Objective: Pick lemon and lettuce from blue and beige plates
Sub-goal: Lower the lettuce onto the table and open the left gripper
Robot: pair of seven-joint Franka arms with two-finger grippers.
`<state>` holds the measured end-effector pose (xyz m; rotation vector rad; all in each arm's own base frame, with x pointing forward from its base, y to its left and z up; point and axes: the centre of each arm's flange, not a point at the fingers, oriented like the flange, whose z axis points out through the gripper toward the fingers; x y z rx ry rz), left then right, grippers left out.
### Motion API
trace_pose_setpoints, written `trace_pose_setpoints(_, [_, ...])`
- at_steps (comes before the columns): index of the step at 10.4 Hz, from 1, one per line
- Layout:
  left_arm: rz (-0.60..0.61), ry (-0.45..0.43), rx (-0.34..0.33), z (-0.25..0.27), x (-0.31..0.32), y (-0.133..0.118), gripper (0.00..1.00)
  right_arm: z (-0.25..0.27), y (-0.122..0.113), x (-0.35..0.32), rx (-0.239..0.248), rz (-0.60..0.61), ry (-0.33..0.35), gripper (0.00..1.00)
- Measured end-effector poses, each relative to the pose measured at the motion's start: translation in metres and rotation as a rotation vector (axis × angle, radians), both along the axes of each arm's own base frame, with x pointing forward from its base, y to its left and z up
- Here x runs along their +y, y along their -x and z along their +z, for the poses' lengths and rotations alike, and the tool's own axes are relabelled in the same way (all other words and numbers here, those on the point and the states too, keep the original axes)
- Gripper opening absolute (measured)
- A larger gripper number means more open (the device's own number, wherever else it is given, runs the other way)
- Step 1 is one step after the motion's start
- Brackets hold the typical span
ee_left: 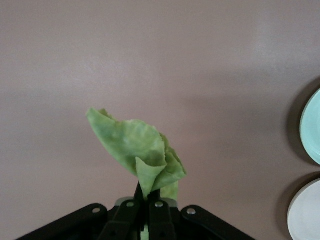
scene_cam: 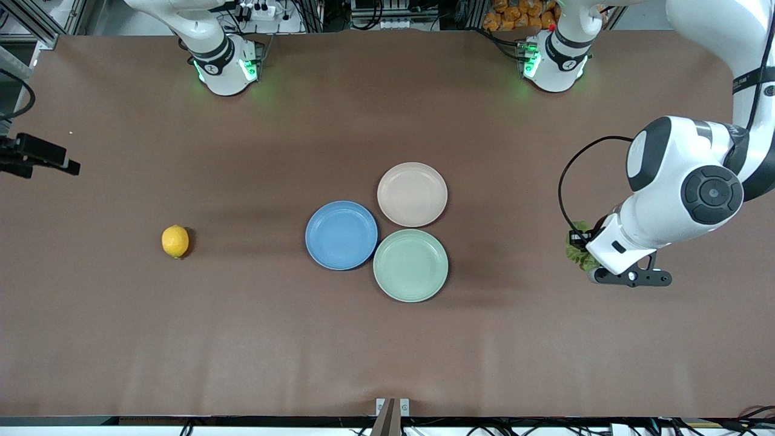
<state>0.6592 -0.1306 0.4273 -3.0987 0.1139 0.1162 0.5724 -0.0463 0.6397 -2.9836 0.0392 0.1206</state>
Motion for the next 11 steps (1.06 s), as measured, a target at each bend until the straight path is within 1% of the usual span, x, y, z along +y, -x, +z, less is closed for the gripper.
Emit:
trace_pose_setpoints(2, [-0.002,-0.001,0.017,-0.01,0.016,-0.002,0.04,0.008,0.017,0.015,0.009,0.005,0.027,1.0])
trace_pose_setpoints(4, [-0.001,-0.018,0.034,-0.025,0.027,-0.004,0.04,0.011,0.028,0.027,0.01,0.02,0.035,1.0])
trace_pose_setpoints(6, [-0.003,-0.027,0.046,-0.053,0.032,-0.003,0.04,0.006,0.029,0.04,0.028,-0.003,0.072,1.0])
trace_pose_setpoints(8, [0.003,-0.021,0.075,-0.096,0.038,-0.002,0.04,0.0,0.027,0.054,0.037,-0.004,0.1,1.0])
trace_pose_setpoints(9, [0.007,-0.018,0.091,-0.116,0.041,-0.003,0.04,-0.005,0.024,0.056,0.029,-0.002,0.108,1.0])
trace_pose_setpoints(11, [0.015,-0.011,0.113,-0.147,0.047,-0.005,0.04,-0.023,0.011,0.063,0.02,0.015,0.152,1.0])
